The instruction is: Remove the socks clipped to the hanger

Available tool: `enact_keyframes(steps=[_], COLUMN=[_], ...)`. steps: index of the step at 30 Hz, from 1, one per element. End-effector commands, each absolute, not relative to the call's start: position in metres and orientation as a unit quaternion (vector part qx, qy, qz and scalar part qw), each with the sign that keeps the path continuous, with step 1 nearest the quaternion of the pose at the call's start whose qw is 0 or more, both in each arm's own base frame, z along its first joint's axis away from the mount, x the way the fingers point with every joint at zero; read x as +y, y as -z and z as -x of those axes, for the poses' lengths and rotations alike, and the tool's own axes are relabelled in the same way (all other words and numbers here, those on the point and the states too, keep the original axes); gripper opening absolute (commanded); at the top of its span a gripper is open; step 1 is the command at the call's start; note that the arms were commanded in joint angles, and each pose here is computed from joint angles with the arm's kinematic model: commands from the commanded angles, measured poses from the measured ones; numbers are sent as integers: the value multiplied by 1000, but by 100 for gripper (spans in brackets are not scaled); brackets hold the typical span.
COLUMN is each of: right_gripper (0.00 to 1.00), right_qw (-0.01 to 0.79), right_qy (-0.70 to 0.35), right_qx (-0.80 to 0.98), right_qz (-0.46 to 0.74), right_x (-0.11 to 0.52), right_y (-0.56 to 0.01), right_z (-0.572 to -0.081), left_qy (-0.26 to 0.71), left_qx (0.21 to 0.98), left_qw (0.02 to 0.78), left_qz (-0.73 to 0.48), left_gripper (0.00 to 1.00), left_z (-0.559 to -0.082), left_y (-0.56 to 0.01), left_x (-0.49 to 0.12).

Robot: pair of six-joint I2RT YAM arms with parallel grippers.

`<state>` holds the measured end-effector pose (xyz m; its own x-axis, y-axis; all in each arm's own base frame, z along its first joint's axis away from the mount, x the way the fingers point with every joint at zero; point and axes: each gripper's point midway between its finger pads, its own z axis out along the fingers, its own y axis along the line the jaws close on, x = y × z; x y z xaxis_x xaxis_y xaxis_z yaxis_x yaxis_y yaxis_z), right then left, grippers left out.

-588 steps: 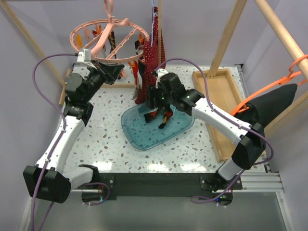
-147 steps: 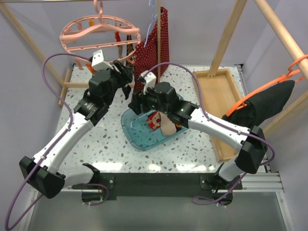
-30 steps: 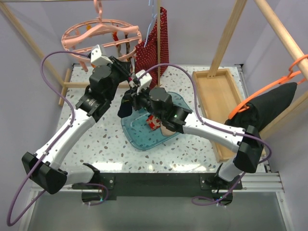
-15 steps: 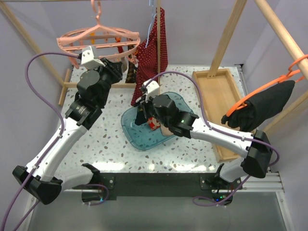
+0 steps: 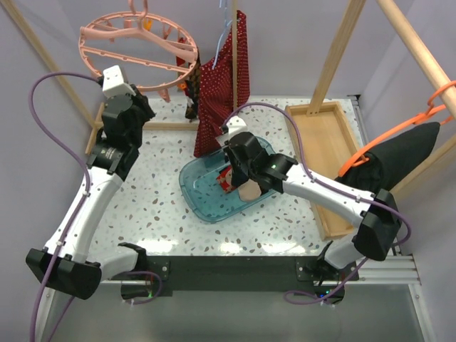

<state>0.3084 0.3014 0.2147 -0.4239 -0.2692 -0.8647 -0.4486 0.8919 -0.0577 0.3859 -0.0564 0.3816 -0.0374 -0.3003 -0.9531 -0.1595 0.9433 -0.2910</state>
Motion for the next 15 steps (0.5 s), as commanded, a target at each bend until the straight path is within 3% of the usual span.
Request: enact_keyframes(steps=[1,5,6,7,11,15], right_gripper=[26,59,75,81,87,87], right_qw=[471,467,473,485,499,550], right_qy=[-73,-87,-95,-103,-120,-247], right_qx=[850,841,835,825,804,734], right_qz=[225,257,265,272,301,313], right_x=[305,323,329,338,365,417], right_y=[-216,-227,-233,-247,-274,-323], right_z=[-316,-318,-318,-319,-323,-318], left_qy=[38,23,21,18,16,21], left_qx=[697,684,684,684,680,676], left_qw=[694,706,706,707,712,716], left_qz=[177,181,180,180,177,174], left_gripper=[0,0,0,0,0,0], left_z=[-381,-374,-373,-372,-370,-369], left_y=[-410,-429,-430,-431,-439,-446], left_x=[-33,-22,-21,-20,-18,-19])
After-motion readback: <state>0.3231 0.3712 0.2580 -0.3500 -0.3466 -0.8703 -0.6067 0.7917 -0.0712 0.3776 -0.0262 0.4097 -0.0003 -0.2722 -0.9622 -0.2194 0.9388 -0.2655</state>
